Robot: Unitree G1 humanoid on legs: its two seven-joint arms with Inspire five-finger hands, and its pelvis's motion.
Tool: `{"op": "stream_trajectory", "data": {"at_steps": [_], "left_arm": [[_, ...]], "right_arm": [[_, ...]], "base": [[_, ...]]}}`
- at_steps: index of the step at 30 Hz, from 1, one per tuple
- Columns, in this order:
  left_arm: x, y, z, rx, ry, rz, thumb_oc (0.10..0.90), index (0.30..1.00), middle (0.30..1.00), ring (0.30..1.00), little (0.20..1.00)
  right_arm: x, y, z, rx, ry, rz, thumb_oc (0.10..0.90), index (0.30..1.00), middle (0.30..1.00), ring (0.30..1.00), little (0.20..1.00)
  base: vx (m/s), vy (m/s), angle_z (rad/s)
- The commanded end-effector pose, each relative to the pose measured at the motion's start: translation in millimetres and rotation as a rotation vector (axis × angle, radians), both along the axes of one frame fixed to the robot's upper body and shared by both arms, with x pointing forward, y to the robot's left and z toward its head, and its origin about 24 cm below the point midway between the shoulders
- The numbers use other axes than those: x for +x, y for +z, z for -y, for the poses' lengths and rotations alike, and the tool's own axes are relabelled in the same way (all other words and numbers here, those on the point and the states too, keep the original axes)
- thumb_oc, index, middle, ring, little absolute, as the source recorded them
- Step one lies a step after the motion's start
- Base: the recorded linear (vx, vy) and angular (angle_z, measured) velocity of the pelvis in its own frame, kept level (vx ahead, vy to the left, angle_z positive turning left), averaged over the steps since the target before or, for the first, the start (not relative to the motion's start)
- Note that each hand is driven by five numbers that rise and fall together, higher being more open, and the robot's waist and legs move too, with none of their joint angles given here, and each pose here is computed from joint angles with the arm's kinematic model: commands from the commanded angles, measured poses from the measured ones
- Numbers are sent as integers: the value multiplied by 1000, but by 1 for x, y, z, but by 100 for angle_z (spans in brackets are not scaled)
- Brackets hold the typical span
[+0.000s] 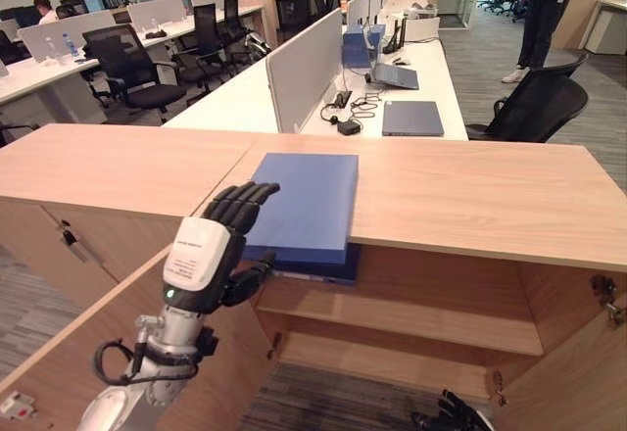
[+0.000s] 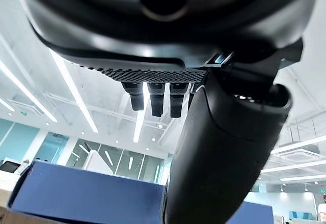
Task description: Put the empty folder in the office cabinet
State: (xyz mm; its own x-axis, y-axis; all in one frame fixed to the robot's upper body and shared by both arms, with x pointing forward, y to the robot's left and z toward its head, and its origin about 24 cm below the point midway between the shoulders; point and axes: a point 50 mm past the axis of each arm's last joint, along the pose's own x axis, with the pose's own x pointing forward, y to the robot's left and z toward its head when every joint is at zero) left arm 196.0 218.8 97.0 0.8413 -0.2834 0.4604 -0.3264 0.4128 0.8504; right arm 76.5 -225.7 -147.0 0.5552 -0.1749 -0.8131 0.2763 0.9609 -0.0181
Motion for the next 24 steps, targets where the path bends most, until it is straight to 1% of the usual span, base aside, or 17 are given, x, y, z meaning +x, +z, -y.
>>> {"op": "stream_trajectory", "data": {"at_steps": [1,7,19,24], "left_arm": [[16,51,9,-32,-108,229,800,900,900,900,900],[20,44,16,-21,-151,168,800,900,900,900,900],[28,33,15,29,-147,97,800,900,900,900,900],[32,30,16,24,-143,69,800,900,900,900,900]], "right_arm": [[50,16,8,-7,-71,187,800,900,900,900,900],[50,16,10,12,-113,191,800,900,900,900,900],[48,16,12,9,-125,189,800,900,900,900,900],[45,15,13,21,-160,187,800,900,900,900,900]], "base": [[0,0,0],[0,0,0],[0,0,0],[0,0,0]]}}
